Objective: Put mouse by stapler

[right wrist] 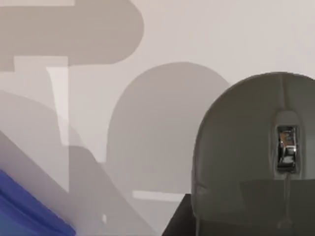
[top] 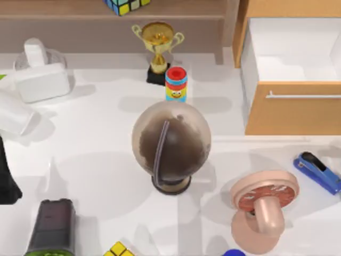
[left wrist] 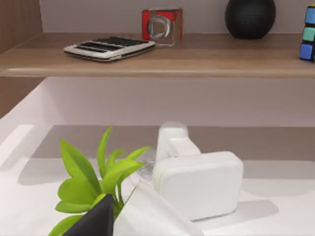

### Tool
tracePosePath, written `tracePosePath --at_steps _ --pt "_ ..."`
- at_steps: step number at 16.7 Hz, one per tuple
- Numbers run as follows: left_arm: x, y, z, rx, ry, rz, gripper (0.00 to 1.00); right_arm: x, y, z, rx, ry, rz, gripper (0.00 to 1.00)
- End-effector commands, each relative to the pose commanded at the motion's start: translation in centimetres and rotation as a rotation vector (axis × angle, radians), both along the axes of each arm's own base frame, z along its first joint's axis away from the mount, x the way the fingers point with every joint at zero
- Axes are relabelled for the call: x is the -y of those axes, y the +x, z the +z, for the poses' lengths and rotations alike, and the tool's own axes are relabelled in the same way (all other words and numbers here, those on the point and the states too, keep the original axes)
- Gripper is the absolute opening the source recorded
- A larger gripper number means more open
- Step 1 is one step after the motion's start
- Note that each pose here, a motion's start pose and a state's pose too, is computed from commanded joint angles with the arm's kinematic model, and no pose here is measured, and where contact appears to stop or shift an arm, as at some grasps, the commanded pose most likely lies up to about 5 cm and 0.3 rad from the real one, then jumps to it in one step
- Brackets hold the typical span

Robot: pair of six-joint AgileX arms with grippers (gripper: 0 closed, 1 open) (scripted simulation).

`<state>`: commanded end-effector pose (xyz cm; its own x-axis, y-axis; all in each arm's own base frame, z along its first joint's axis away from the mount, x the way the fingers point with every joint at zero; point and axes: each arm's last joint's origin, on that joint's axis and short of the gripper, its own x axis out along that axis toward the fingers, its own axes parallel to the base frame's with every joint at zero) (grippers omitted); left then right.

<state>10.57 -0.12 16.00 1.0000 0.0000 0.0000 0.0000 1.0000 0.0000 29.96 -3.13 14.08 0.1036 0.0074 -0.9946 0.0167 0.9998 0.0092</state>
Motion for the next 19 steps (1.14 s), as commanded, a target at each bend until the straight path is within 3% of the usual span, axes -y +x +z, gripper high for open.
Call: tracePosePath --at_steps 13,19 --pt "0.00 0.00 0.00 0.000 0.000 0.000 1.00 0.00 0.00 0.00 0.000 0.000 0.000 0.98" --pt "0.00 0.00 0.00 0.000 0.000 0.000 1.00 0.00 0.00 0.00 0.000 0.000 0.000 1.00"
